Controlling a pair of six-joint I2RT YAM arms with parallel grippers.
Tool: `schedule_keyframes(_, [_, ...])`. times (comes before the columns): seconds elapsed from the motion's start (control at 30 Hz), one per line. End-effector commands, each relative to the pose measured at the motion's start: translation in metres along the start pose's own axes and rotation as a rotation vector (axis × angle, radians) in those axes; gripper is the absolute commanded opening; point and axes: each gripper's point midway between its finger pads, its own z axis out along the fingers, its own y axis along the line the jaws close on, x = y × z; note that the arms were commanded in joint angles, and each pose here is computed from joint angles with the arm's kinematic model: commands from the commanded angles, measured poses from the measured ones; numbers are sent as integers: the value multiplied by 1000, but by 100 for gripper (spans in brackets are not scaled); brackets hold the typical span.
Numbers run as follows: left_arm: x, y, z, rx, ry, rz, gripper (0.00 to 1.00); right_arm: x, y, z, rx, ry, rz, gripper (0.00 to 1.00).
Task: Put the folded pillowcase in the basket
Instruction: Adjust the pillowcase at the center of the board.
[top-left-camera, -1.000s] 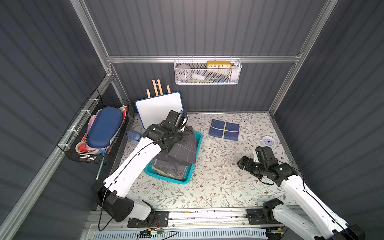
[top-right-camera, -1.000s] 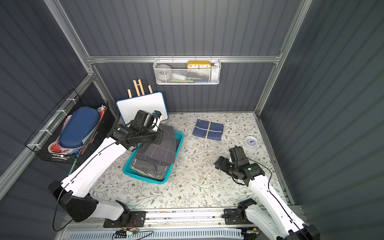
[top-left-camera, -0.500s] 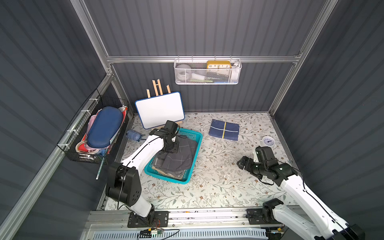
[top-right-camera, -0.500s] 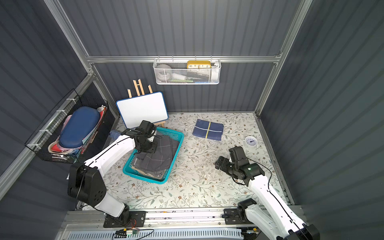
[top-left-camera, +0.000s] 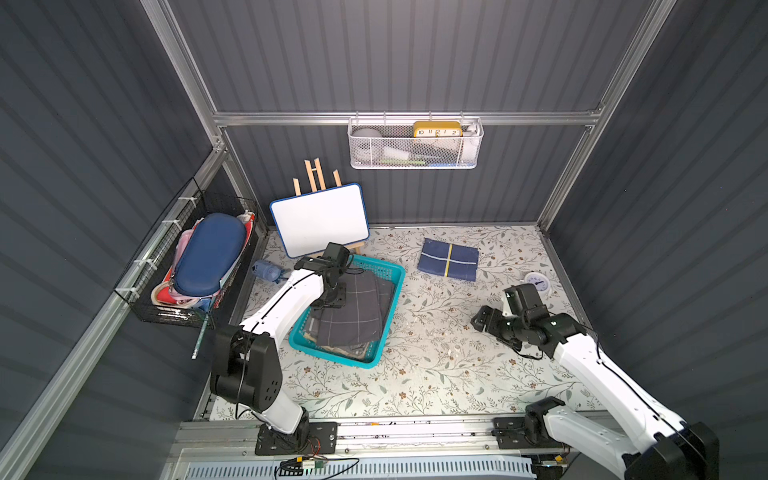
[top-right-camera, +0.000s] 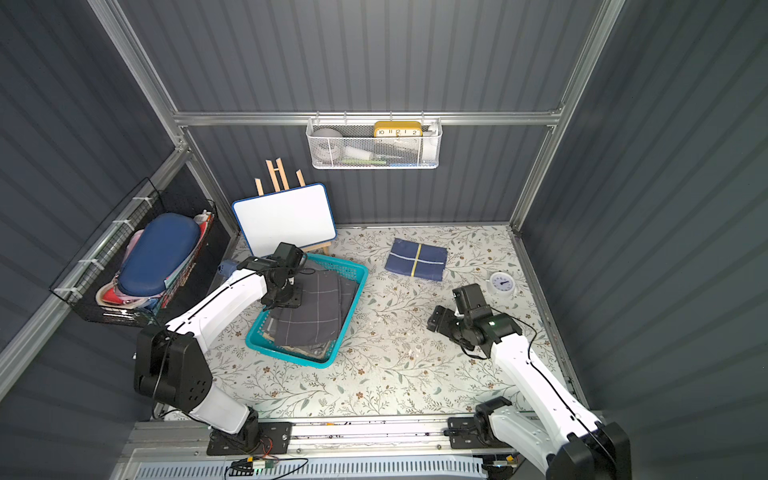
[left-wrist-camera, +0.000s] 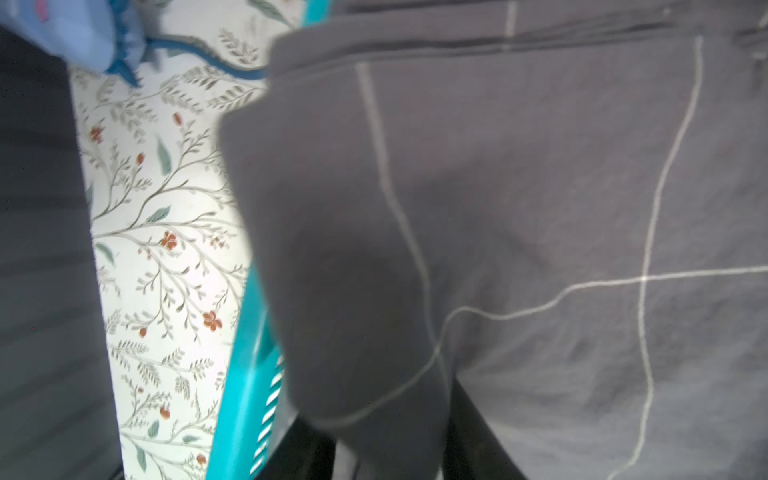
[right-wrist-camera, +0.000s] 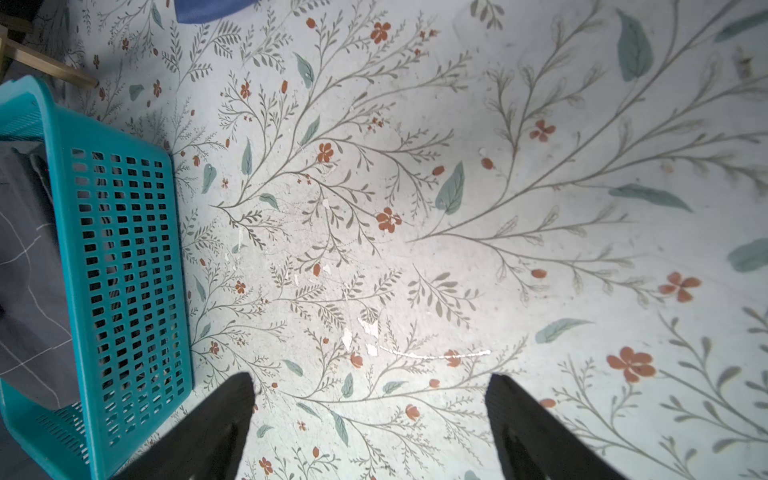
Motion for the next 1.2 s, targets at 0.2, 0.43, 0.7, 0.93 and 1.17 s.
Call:
schedule_keyframes(0.2, [-30,36,-67,-76,-187,-171,67,-63,51,26,22,-51,-90,92])
schedule_keyframes(0.43, [-45,-12,-154,398,-521,-71,79,-127,75,91,183,-51,-191,91])
schedule_keyframes(0.7, [-28,-42,-187,698,-657,-62,99,-178,85,161,315,-21,-312,91])
schedule_keyframes(0.93, [-27,-36,-194,689,-734,-64,100,-197,69,202,444,-13,-382,90])
schedule_keyframes(1.17, [-30,-41,-184,690,-706,-59,100,-179,60,212,411,95,-343,90])
